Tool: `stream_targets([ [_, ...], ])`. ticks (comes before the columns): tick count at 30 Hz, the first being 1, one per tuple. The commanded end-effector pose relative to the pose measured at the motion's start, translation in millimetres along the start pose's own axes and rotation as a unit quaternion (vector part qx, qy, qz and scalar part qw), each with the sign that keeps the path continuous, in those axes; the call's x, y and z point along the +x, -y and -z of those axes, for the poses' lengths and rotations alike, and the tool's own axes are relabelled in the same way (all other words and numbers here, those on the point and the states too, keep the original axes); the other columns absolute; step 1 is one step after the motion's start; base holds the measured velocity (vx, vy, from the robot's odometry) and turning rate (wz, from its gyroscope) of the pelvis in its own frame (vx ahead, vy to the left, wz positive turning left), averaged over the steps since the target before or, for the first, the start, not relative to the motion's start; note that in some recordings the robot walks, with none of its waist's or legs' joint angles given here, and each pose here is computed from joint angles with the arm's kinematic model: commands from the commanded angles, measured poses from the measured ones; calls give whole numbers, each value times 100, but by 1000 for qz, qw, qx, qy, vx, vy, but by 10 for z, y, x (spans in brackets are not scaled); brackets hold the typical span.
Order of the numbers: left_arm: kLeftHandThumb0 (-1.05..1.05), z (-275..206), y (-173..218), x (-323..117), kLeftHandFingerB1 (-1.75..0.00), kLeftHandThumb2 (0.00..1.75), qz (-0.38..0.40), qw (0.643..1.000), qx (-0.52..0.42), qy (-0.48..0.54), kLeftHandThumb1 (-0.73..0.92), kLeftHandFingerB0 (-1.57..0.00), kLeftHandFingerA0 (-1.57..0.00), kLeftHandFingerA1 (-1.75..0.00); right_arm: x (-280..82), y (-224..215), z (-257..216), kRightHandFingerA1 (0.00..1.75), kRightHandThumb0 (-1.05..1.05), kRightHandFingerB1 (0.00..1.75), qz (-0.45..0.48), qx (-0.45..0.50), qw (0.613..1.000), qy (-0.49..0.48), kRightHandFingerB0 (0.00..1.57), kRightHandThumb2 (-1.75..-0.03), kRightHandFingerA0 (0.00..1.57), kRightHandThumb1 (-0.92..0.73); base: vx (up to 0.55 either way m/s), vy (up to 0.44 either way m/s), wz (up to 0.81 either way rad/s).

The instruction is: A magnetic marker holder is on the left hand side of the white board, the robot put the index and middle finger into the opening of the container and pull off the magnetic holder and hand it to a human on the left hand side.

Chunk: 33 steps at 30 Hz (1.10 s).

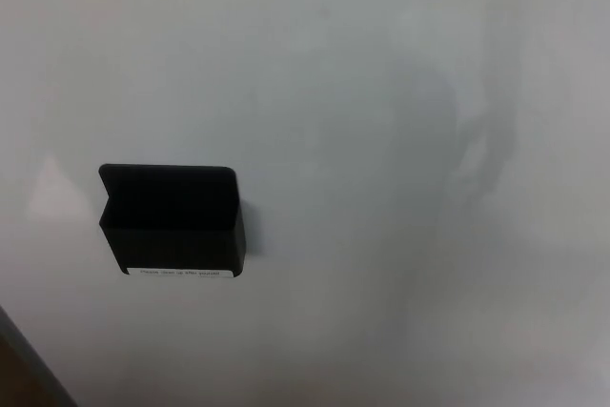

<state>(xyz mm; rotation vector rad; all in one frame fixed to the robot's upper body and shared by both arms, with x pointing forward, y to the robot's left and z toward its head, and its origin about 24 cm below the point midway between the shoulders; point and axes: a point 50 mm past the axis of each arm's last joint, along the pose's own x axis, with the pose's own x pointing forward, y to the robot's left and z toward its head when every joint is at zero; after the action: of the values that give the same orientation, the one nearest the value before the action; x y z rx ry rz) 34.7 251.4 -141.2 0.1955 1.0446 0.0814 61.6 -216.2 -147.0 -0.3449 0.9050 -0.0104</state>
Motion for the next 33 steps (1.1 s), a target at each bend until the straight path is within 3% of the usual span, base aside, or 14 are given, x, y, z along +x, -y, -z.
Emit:
stream_targets([
  [1,-63,-310,-207,-346,-44,77,-21,965,0,261,46,-33,-40,-46,-188,-45,-351,46,-47,32,44,50,970,234,31,-61,65,-70,0,0,0],
  [6,-63,-395,-228,-407,-44,77,-16,957,14,288,46,-33,-40,-46,-185,-32,-377,46,-47,32,45,50,967,244,31,-61,65,-70,0,0,0],
  [7,-48,-659,-291,-511,-31,58,-1,940,40,339,55,-34,-37,-34,-166,-34,-392,46,-49,33,46,45,968,244,32,-61,64,-70,0,0,0],
  [10,-48,-1192,-340,-798,-32,57,36,896,92,433,53,-34,-36,-34,-131,-36,-416,47,-50,33,49,35,968,243,33,-61,64,-70,0,0,0],
  [12,-48,-1212,-338,-818,-32,57,38,895,93,435,53,-34,-36,-34,-131,-36,-415,47,-50,33,50,34,968,244,33,-61,64,-70,0,0,0],
  [14,-55,-1658,-451,-1043,-30,57,46,842,164,512,54,-33,-38,-34,-125,-49,-415,47,-49,34,53,33,968,242,34,-61,66,-69,0,0,0],
  [17,-58,-1888,-480,-1186,-31,57,49,813,201,545,52,-35,-41,-35,-118,-38,-415,48,-51,34,56,34,968,242,33,-61,66,-69,0,0,0],
  [18,-59,-2020,-462,-1246,-43,79,45,795,231,559,42,-28,-40,-51,-120,-37,-405,48,-50,34,59,34,968,240,34,-61,68,-69,0,0,0],
  [20,-61,-2275,-418,-1379,-43,79,31,756,292,585,42,-32,-40,-50,-120,-35,-391,48,-49,35,64,35,969,236,35,-61,67,-69,0,0,0],
  [33,-66,-2846,-213,-1435,-41,81,62,705,428,561,44,-26,-41,-49,-83,-22,-416,50,-51,39,74,18,968,240,41,-61,69,-69,0,0,0],
])
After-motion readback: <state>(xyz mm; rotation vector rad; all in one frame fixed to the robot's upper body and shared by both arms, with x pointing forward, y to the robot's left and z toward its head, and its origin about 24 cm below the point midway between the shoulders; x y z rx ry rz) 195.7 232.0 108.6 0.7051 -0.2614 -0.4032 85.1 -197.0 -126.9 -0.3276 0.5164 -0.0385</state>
